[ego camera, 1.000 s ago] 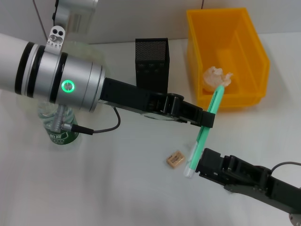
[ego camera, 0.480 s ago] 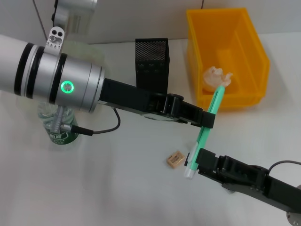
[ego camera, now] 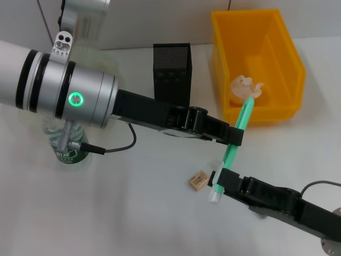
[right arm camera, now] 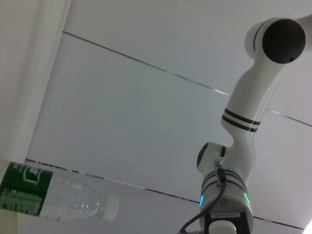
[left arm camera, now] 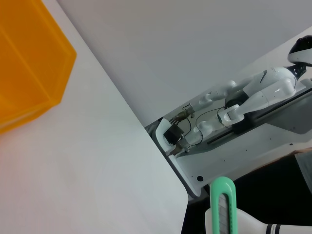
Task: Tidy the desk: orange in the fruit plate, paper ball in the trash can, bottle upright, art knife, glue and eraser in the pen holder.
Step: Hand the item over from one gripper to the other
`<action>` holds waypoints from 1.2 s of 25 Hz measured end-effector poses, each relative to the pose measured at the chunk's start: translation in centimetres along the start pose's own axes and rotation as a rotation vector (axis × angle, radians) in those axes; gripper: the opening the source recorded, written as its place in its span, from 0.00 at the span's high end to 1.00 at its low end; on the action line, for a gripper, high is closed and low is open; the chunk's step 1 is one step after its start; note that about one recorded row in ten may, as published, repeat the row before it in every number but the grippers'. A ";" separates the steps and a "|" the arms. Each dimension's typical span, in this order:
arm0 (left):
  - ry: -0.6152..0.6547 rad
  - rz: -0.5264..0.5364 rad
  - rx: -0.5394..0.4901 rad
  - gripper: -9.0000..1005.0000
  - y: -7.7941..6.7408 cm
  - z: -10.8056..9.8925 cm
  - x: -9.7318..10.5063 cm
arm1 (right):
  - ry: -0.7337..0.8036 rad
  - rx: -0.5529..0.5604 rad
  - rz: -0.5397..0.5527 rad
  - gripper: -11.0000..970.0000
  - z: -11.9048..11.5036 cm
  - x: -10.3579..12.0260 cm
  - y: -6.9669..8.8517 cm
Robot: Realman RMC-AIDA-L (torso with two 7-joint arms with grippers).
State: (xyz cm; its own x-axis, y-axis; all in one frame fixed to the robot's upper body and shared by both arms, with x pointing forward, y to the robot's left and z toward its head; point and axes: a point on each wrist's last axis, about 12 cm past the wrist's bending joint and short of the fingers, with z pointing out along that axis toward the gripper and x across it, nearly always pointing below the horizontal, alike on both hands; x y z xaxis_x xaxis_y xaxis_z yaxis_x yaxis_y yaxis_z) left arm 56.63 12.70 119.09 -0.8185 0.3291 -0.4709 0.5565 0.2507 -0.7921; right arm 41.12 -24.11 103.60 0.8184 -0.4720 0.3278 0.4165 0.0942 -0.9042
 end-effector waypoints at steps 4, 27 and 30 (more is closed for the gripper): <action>0.001 -0.003 0.001 0.81 0.0 0.0 0.0 | -0.001 -0.002 -0.006 0.53 0.1 -0.1 0.1; -0.004 0.001 0.014 0.79 0.0 0.1 0.0 | 0.018 0.009 -0.015 0.73 0.5 -0.4 0.1; -0.003 0.001 0.014 0.78 0.0 0.1 0.0 | 0.017 0.012 -0.016 0.78 0.6 -0.4 0.1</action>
State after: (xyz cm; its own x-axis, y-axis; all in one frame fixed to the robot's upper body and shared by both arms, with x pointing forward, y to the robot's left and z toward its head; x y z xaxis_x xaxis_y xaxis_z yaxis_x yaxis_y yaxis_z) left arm 56.62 12.65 119.06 -0.8183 0.3263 -0.4731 0.5554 0.2375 -0.7969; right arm 41.08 -23.44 103.55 0.8047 -0.4884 0.3375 0.4344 0.0970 -0.8955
